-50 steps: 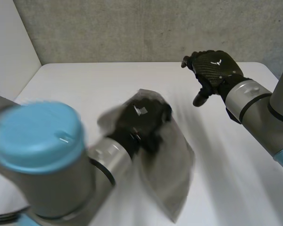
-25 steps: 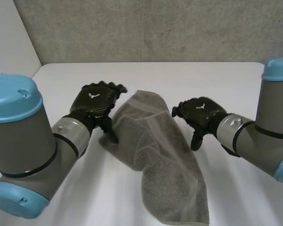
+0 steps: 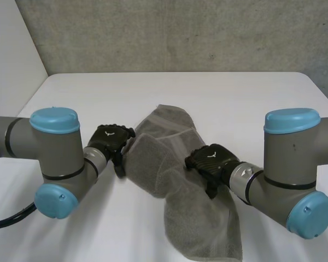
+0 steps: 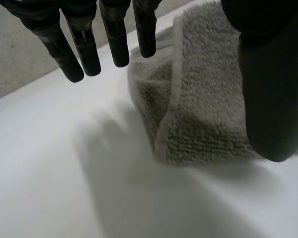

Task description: Fold the towel.

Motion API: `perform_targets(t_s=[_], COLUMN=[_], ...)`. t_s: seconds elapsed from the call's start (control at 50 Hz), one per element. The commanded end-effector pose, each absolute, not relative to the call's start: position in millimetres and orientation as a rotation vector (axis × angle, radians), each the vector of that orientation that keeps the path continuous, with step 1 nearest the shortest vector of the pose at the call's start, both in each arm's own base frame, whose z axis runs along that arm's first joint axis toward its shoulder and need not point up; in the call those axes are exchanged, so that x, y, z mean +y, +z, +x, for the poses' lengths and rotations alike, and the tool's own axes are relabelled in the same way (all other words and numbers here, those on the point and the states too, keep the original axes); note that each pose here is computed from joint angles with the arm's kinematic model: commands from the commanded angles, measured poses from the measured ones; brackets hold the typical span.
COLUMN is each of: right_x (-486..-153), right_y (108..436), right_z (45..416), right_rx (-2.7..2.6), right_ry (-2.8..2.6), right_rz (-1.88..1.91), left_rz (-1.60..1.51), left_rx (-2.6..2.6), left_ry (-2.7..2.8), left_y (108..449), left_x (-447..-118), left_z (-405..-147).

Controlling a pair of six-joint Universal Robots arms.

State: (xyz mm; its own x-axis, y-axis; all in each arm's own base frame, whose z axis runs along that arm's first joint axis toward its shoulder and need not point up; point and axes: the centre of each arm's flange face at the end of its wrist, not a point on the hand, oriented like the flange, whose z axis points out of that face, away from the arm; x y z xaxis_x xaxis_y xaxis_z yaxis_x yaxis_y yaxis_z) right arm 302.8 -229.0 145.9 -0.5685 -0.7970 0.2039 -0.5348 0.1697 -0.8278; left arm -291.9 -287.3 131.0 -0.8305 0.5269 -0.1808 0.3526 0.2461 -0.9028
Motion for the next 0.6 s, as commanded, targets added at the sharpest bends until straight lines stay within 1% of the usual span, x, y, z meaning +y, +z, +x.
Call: perform_targets(t_s=[0.02, 0.14, 0.18, 0.2, 0.24, 0.26, 0.3, 0.32, 0.36, 0.38, 0.4, 0.44, 0.46, 0.48, 0.5, 0.54, 0.56, 0.6], right_x=[-223.5, -232.2, -240.5, -240.5, -247.7, -247.7, -253.0, -253.0, -258.0, -258.9, -258.9, -260.6, -260.6, -260.1, -260.1, -260.4, -260.4, -261.5], right_y=[145.2, 154.9, 167.5, 167.6, 186.4, 186.5, 202.3, 202.4, 216.0, 221.5, 221.6, 226.1, 226.1, 227.8, 227.8, 228.9, 228.9, 233.0], right_z=[306.4, 308.1, 310.2, 310.2, 310.2, 310.2, 311.0, 311.0, 311.0, 311.2, 311.2, 311.3, 311.3, 312.3, 312.3, 312.0, 312.0, 311.5], right_rx=[2.163, 2.137, 2.099, 2.099, 2.064, 2.064, 2.021, 2.021, 1.975, 1.96, 1.96, 1.953, 1.953, 1.949, 1.949, 1.961, 1.961, 1.978], right_ry=[-1.347, -1.414, -1.514, -1.515, -1.638, -1.639, -1.749, -1.75, -1.832, -1.858, -1.858, -1.871, -1.871, -1.872, -1.872, -1.849, -1.849, -1.818], right_rz=[-1.294, -1.273, -1.246, -1.246, -1.192, -1.192, -1.146, -1.146, -1.115, -1.111, -1.111, -1.104, -1.104, -1.108, -1.108, -1.115, -1.115, -1.123], left_rz=[-0.879, -0.891, -0.885, -0.885, -0.881, -0.881, -0.856, -0.856, -0.824, -0.784, -0.784, -0.704, -0.703, -0.678, -0.678, -0.672, -0.672, -0.708], left_rx=[-2.367, -2.337, -2.316, -2.315, -2.293, -2.293, -2.274, -2.274, -2.234, -2.202, -2.202, -2.148, -2.148, -2.12, -2.12, -2.079, -2.079, -2.039], left_ry=[1.578, 1.615, 1.637, 1.637, 1.659, 1.659, 1.706, 1.706, 1.762, 1.805, 1.805, 1.857, 1.857, 1.864, 1.864, 1.854, 1.854, 1.84], left_y=[109.2, 111.2, 115.7, 115.7, 121.2, 121.2, 130.9, 131.0, 148.2, 165.2, 165.4, 195.9, 196.0, 208.3, 208.4, 224.6, 224.7, 236.9], left_x=[-292.1, -301.4, -304.3, -304.3, -305.3, -305.3, -311.0, -311.0, -312.4, -311.4, -311.4, -305.1, -305.1, -299.1, -299.1, -277.9, -277.8, -248.6], left_z=[-297.2, -303.0, -306.0, -306.0, -310.5, -310.5, -312.0, -312.0, -316.3, -317.2, -317.2, -315.2, -315.2, -314.9, -314.9, -314.9, -314.9, -314.3])
